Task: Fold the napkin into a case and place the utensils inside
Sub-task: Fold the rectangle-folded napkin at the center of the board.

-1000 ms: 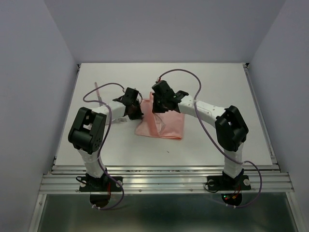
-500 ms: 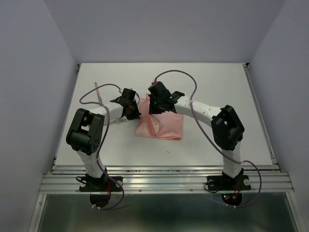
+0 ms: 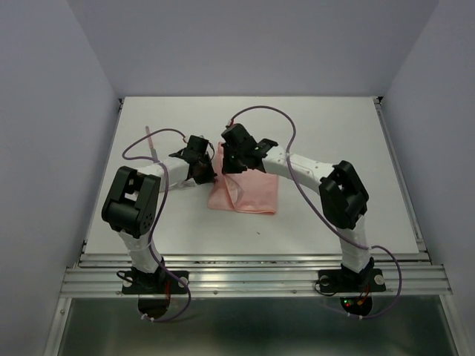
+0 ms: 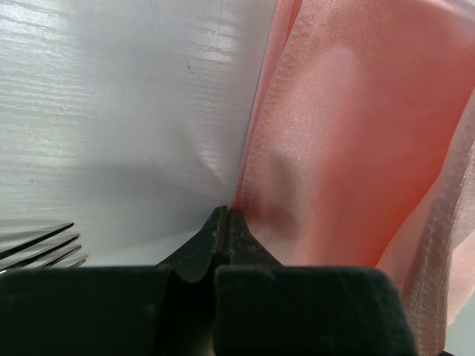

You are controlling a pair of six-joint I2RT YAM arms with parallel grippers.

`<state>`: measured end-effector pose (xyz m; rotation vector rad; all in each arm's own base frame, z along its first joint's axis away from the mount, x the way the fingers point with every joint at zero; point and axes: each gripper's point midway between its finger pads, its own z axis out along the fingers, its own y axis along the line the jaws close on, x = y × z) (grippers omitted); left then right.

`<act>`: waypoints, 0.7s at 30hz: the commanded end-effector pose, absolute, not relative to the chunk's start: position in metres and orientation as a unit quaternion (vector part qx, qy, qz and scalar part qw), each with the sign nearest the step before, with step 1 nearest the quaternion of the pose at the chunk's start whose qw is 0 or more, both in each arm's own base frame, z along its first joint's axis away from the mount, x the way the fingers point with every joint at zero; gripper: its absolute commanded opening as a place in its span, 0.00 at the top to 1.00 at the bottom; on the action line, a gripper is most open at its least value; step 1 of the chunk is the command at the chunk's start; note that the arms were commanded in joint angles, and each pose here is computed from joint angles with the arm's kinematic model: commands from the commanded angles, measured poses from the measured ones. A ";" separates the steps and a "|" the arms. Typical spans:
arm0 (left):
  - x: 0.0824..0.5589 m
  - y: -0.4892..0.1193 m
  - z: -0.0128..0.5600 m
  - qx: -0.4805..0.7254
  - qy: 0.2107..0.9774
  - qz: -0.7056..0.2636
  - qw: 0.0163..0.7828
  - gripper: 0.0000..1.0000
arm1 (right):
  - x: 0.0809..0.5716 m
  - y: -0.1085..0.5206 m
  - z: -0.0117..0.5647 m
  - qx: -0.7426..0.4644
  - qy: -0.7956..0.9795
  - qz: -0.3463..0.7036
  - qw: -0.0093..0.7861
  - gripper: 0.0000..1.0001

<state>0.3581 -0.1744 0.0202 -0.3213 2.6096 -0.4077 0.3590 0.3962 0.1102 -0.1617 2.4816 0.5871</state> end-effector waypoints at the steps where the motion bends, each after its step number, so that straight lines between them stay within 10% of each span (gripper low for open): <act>1: 0.334 -0.162 -0.003 -0.118 0.966 -0.117 0.197 1.00 | 0.360 0.417 0.122 -0.071 0.921 0.243 0.296 0.99; 21: 0.331 -0.162 -0.005 -0.117 0.967 -0.119 0.194 1.00 | 0.372 0.436 0.100 -0.066 0.926 0.244 0.281 0.99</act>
